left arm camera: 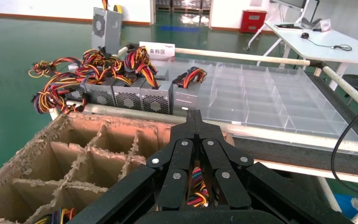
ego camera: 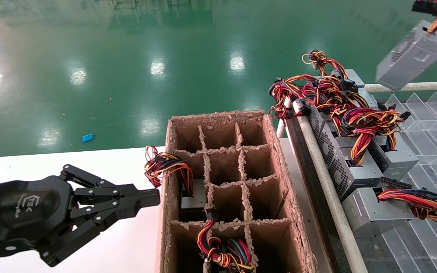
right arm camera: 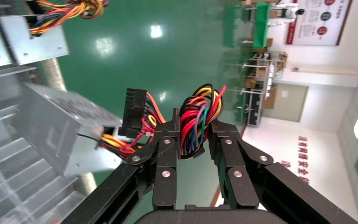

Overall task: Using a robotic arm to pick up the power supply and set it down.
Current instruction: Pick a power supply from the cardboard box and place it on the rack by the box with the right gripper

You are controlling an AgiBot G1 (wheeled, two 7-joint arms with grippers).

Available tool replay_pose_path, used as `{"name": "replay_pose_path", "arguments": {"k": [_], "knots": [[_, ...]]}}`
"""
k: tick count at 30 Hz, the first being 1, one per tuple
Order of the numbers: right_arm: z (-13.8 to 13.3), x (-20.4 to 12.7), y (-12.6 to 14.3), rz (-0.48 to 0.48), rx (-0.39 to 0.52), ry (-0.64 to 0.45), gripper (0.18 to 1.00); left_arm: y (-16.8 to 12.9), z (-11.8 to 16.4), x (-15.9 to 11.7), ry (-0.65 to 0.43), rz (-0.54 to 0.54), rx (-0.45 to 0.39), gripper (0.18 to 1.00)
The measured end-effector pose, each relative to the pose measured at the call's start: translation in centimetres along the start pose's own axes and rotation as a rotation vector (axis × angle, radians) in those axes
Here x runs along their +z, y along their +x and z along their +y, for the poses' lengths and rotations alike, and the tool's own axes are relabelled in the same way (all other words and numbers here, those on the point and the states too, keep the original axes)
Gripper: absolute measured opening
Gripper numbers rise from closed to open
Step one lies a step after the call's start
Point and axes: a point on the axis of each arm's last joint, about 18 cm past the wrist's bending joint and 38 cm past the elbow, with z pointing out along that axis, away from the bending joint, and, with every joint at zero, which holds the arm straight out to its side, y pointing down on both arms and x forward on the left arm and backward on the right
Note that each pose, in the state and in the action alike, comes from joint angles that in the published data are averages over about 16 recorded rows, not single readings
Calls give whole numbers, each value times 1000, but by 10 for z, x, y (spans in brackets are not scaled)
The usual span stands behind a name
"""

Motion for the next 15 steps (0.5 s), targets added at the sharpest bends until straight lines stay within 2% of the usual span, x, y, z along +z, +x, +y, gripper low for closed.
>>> {"name": "replay_pose_path", "arguments": {"k": [15], "knots": [[-1, 37, -53, -61, 33, 18, 289, 0, 0, 0, 0, 0, 0, 191]]}}
